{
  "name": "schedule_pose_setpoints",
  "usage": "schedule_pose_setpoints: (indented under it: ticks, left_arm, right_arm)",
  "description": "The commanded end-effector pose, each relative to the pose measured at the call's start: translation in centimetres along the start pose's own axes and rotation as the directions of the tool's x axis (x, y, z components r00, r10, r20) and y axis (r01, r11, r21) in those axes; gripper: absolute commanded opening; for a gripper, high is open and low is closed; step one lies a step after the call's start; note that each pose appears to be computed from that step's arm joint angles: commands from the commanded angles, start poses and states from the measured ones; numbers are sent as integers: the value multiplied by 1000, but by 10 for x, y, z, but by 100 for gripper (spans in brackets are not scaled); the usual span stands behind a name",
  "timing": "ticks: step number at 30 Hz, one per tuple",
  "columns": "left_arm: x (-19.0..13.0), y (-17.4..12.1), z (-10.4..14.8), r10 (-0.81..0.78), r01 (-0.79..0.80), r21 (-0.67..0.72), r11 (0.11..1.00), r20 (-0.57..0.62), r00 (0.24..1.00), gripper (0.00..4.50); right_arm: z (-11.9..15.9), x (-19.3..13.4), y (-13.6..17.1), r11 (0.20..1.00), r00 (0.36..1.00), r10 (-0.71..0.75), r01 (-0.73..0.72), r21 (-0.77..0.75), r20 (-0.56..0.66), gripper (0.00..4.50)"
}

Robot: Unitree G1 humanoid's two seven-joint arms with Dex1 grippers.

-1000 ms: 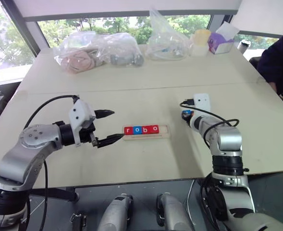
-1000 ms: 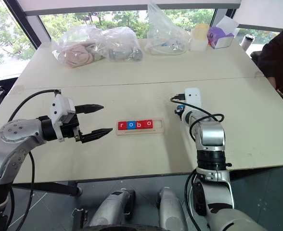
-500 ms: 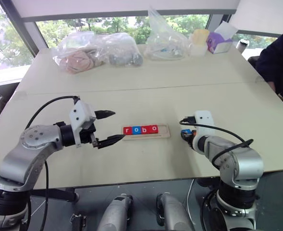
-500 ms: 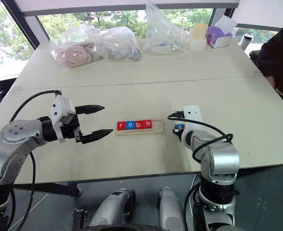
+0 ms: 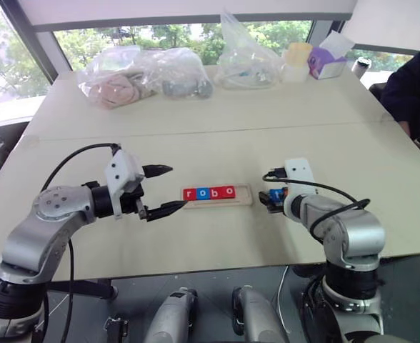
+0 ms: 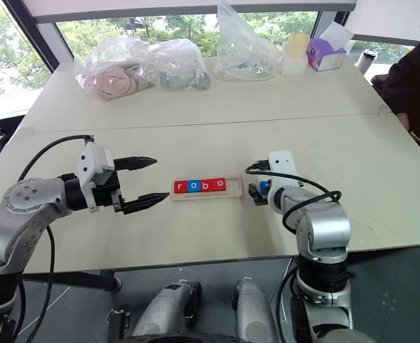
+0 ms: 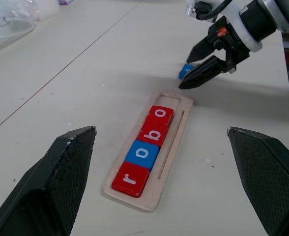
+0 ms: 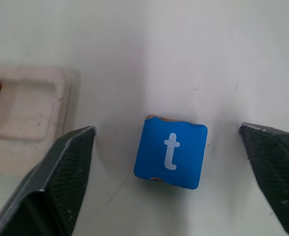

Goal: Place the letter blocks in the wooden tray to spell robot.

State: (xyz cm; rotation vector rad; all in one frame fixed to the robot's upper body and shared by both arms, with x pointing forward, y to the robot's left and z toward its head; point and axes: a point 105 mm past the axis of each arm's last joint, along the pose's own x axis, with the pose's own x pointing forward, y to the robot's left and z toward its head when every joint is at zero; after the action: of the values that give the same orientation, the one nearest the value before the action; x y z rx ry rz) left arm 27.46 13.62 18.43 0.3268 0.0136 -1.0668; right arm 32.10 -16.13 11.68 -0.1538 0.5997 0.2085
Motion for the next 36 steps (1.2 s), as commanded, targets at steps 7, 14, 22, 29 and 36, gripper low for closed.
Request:
schedule_pose_setpoints:
  ticks: [7, 14, 22, 29, 36]
  left_arm:
    - [0, 3, 8, 5, -5, 36, 999, 20, 1000, 450]
    - [0, 6, 7, 13, -14, 42, 999, 17, 1000, 450]
    - [-4, 5, 9, 30, -31, 49, 998, 15, 999, 450]
    - [-6, 5, 8, 39, -39, 48, 998, 6, 999, 450]
    - [-9, 4, 7, 41, -41, 46, 998, 0, 999, 450]
  right_arm:
    - [24, -19, -29, 753, 887, 462, -380, -537, 20, 445]
    - [8, -6, -50, 598, 754, 655, -556, -577, -47, 445]
    - [-1, 12, -56, 549, 734, 669, -594, -588, -117, 445]
    - [-1, 15, -50, 520, 715, 688, -605, -603, -124, 392]
    - [18, 13, -44, 500, 713, 695, -569, -652, -89, 113]
